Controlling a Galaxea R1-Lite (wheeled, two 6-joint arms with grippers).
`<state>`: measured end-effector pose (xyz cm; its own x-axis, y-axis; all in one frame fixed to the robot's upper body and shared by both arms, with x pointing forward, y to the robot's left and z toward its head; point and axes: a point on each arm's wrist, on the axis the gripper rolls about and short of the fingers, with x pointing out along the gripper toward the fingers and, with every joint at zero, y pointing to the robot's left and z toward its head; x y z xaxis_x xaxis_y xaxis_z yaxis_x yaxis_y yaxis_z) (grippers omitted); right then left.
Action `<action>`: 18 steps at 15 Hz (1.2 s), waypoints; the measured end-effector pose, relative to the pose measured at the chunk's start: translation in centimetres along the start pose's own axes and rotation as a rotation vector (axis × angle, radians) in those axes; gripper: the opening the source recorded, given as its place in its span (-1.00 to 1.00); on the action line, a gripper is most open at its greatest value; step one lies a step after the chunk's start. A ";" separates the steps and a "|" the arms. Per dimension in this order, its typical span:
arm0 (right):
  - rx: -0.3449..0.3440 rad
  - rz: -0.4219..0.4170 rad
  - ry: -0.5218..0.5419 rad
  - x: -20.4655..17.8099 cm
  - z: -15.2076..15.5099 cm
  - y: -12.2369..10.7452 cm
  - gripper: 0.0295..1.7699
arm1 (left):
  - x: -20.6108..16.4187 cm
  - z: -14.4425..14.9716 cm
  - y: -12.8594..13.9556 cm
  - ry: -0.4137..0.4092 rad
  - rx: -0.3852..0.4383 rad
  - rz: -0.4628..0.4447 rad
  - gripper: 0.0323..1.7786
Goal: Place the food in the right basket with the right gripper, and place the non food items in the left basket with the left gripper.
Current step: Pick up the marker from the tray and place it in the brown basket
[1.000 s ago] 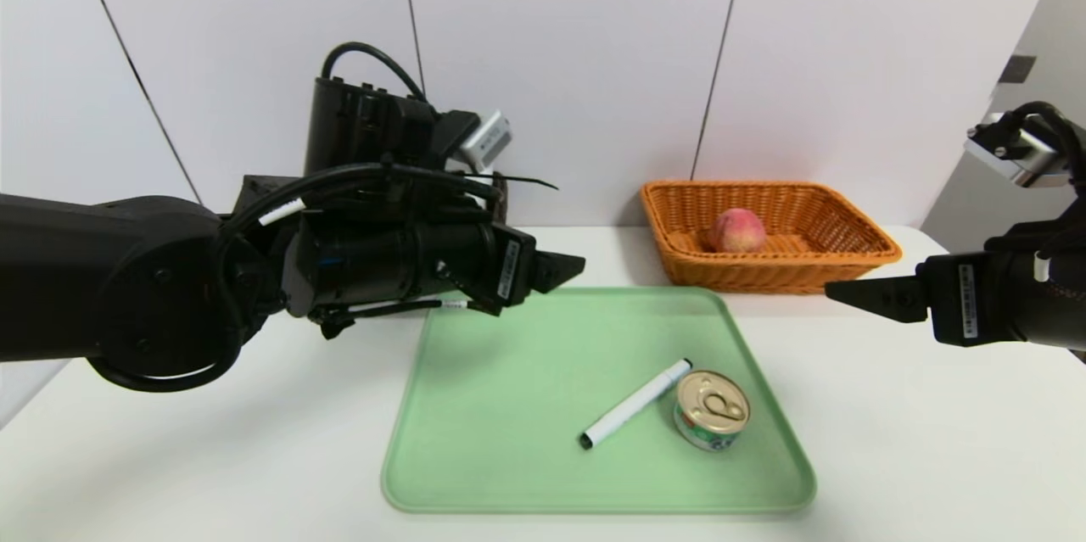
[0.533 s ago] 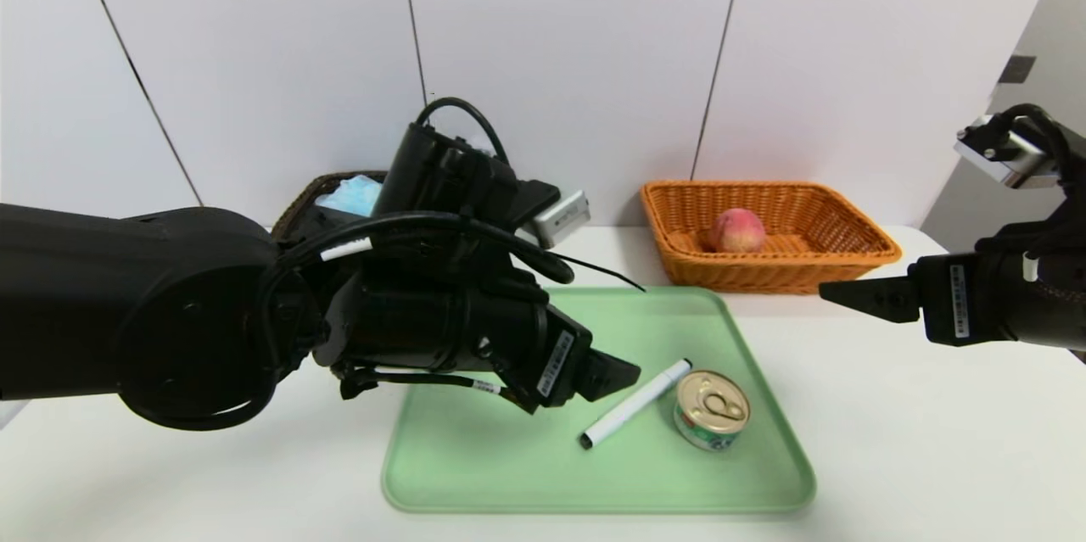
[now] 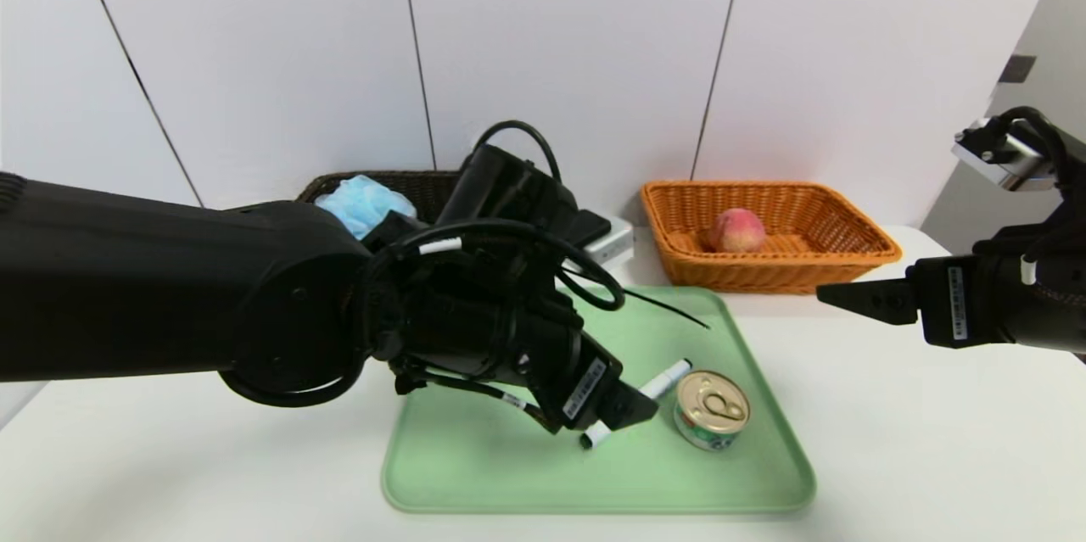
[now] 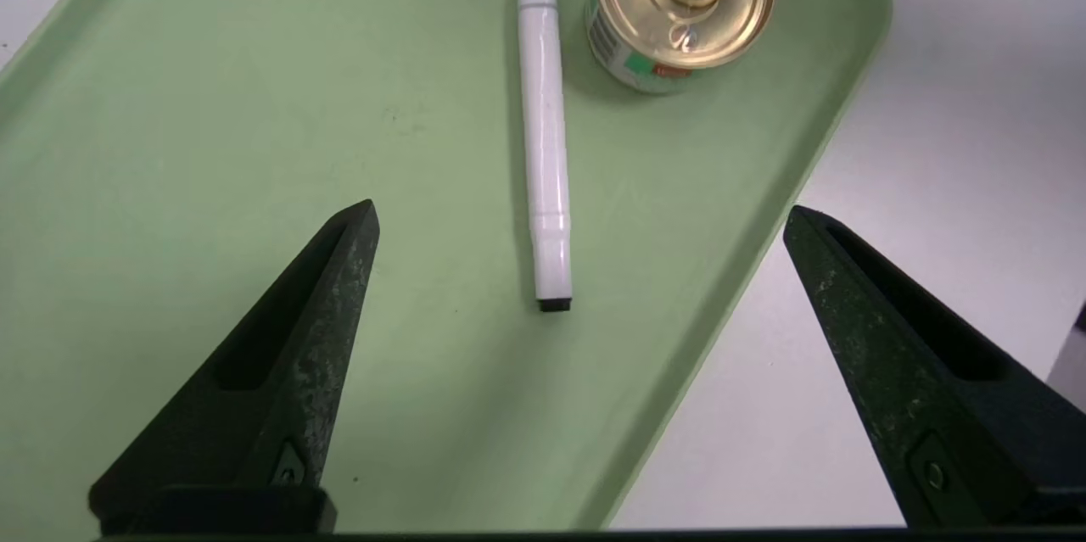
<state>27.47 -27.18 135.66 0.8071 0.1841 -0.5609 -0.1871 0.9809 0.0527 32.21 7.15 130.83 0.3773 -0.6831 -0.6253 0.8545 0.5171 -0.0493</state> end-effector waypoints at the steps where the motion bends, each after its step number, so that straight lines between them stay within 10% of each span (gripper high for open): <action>1: 0.002 -0.001 0.002 0.0 -0.1 0.0 0.92 | 0.4 0.1 -0.1 0.021 0.032 -0.003 0.90; 18: 0.017 0.004 -0.019 0.5 -0.5 -0.4 0.92 | 7.7 -0.2 0.5 0.128 0.091 0.120 0.90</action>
<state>27.71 -27.55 134.95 0.8170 0.1890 -0.5448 -0.1811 0.9811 0.0687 35.48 2.24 125.81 0.4353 -0.5451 -0.7165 0.8368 0.5385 0.0987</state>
